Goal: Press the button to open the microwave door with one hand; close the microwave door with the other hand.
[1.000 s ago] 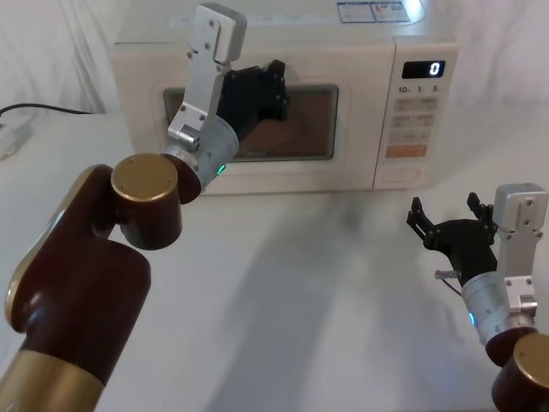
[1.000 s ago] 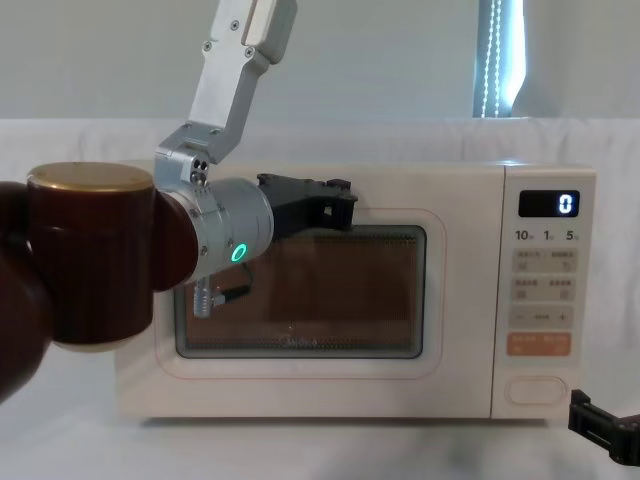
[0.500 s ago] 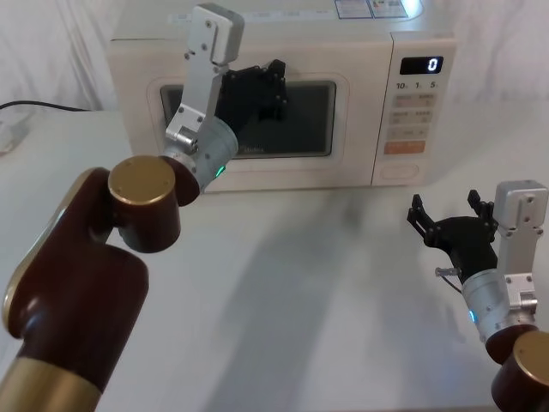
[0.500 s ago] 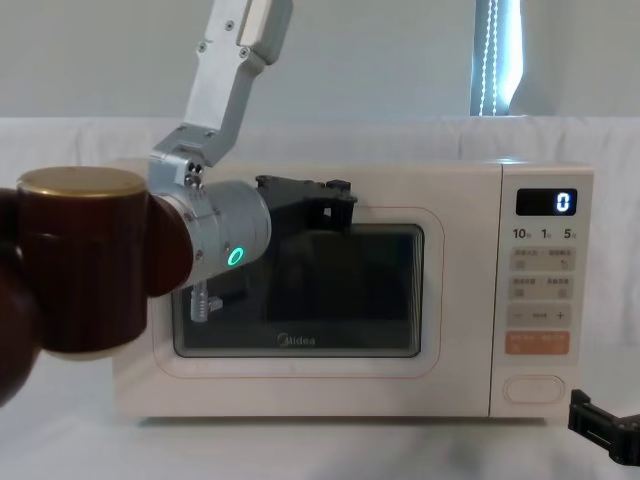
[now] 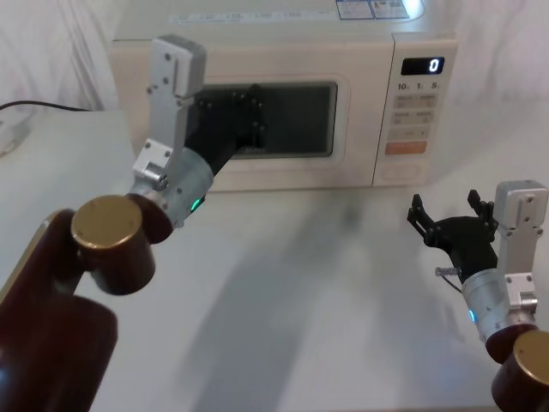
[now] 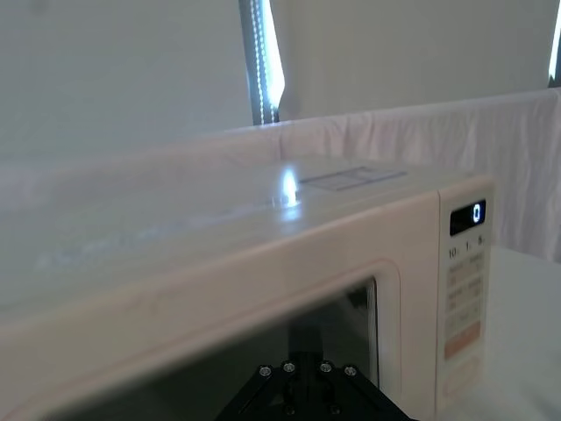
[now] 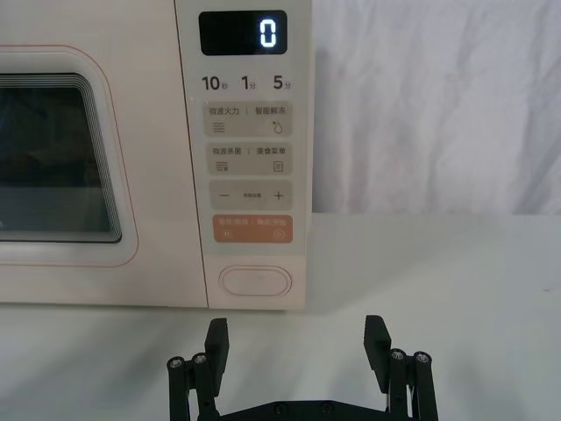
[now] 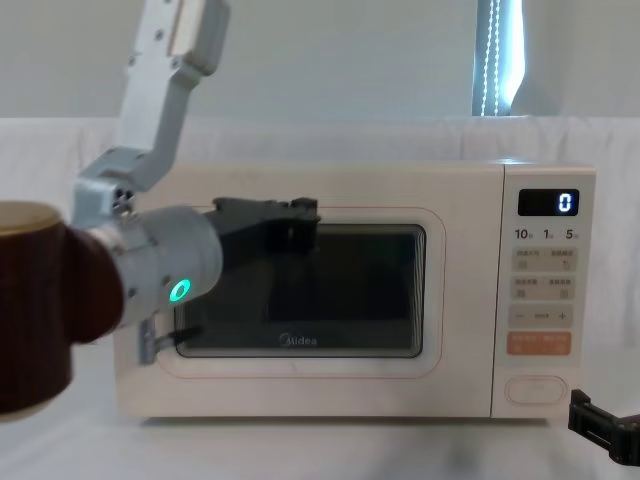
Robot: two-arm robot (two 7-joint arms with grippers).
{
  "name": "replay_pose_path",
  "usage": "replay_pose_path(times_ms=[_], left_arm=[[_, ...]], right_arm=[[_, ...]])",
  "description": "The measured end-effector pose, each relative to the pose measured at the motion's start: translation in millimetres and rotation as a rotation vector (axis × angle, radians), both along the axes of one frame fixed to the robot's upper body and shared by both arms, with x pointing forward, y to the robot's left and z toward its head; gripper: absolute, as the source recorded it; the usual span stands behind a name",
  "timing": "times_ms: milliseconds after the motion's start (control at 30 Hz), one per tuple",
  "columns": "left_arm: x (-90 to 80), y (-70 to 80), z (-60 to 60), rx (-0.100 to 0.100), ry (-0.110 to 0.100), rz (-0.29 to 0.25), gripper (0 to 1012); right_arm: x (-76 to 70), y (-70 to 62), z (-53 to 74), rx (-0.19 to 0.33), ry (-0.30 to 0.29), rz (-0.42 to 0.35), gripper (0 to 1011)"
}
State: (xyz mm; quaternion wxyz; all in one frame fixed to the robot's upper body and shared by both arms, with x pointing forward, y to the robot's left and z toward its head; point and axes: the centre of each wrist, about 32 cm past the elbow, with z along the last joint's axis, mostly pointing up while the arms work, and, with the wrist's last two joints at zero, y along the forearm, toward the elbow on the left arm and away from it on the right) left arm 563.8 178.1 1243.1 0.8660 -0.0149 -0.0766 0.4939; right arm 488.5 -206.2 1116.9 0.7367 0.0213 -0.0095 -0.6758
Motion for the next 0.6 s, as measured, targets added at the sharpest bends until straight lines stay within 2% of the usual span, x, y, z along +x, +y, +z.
replay_pose_path(times_ms=[267,333,600], left_arm=[[-21.5,16.0,-12.9,-0.026,0.03,0.028,0],[-32.4,22.8,-19.9,-0.032,0.038,0.047,0],[-58.4,37.9,-35.9,-0.054,0.056,0.089,0]], right_arm=[[0.0,0.0,0.0,0.0,0.0,0.0,1002],[0.0,0.0,0.0,0.0,0.0,0.0,1002],[0.0,0.0,0.0,0.0,0.0,0.0,1002]])
